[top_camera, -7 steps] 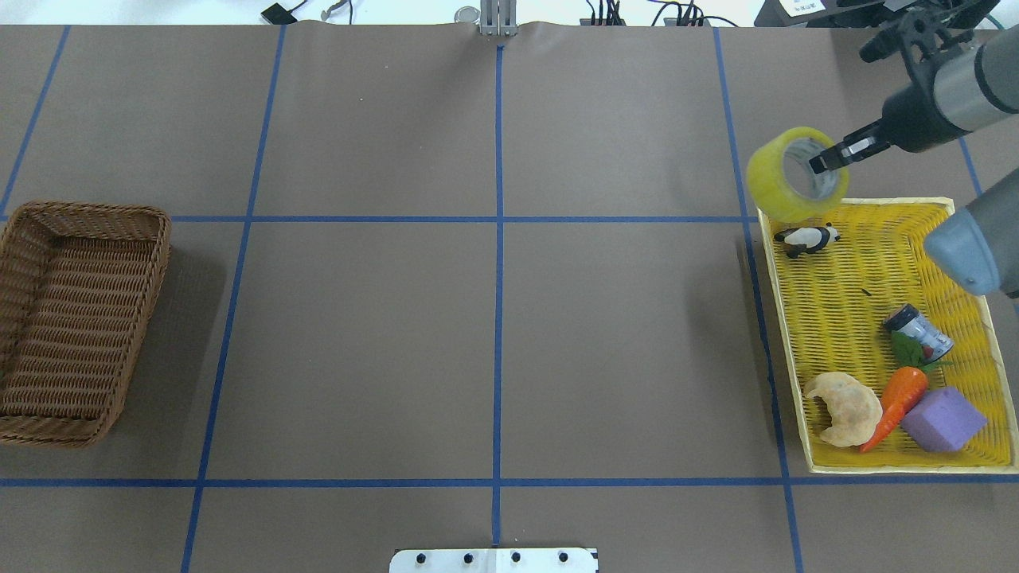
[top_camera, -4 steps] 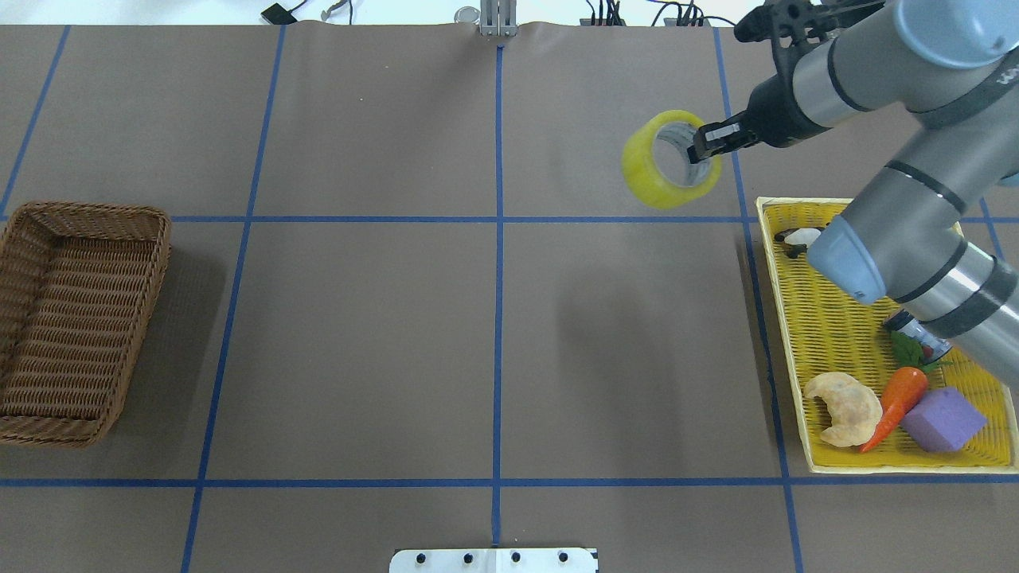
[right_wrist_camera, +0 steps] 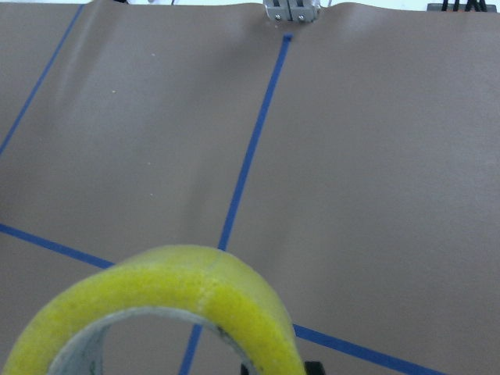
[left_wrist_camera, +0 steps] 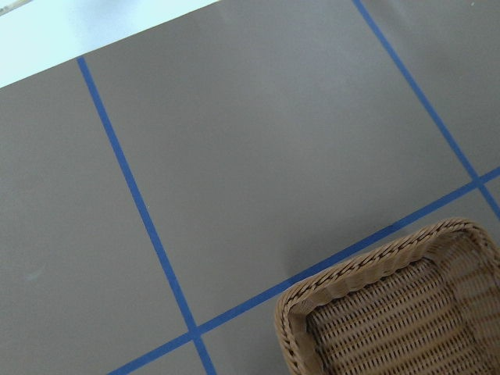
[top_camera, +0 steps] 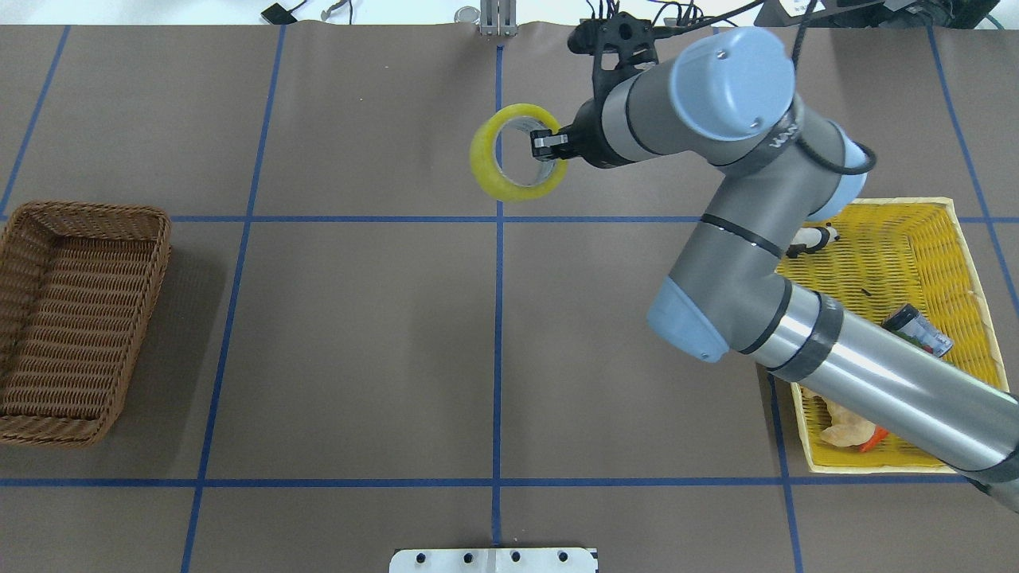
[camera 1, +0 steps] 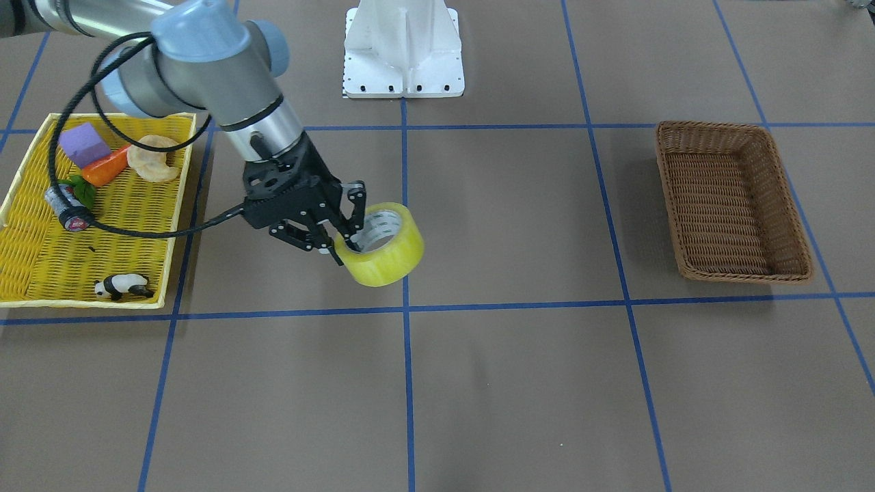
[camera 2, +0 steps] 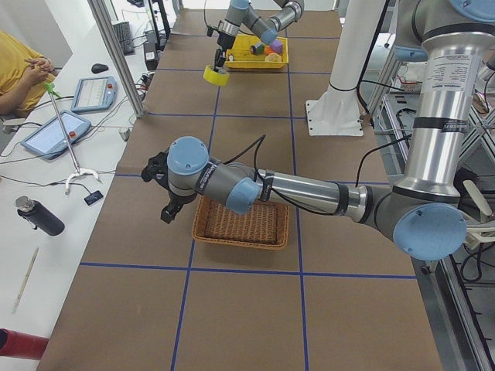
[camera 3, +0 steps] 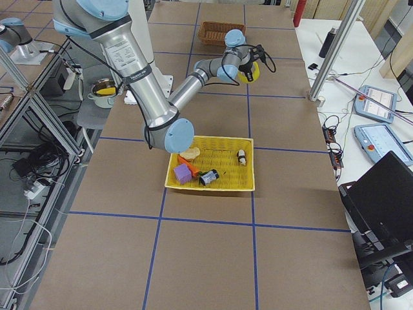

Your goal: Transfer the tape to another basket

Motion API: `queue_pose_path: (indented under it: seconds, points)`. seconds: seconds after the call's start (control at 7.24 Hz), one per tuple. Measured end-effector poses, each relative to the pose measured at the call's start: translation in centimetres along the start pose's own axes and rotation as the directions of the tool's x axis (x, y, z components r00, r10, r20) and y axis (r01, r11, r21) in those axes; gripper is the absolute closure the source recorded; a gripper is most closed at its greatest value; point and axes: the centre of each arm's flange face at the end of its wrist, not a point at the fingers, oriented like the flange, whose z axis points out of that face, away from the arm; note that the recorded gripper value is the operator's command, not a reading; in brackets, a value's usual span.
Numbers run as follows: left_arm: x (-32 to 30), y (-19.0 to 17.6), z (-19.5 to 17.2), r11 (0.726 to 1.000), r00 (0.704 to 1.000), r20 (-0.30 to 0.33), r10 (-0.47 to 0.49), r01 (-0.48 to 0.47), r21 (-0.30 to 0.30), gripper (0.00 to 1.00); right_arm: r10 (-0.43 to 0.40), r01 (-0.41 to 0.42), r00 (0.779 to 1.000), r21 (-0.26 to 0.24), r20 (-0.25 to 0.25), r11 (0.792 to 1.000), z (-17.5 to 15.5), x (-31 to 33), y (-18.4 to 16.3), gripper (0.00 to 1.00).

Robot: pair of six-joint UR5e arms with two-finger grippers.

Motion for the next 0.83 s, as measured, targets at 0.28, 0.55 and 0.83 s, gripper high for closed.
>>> queue_pose_path:
  seconds: [0.28, 0.55, 0.83]
  points:
    - [3.9, -3.2, 1.6, 0.999, 0.997, -0.069, 0.028, -0.026, 0.027, 0.01, 0.034, -0.035, 0.999, 0.102, 0.011, 0.994, 3.5, -7.2, 0.1, 1.0]
    - [10.4, -8.0, 3.8, 0.999, 0.976, -0.215, 0.035, -0.032, 0.015, 0.01, 0.052, -0.063, 0.996, 0.175, 0.065, 0.983, 4.7, -11.6, 1.7, 1.0]
    - [17.9, -12.5, 6.4, 0.998, 0.942, -0.332, 0.047, -0.057, -0.021, 0.01, 0.054, -0.074, 0.994, 0.206, 0.099, 0.976, 4.4, -14.9, 2.9, 1.0]
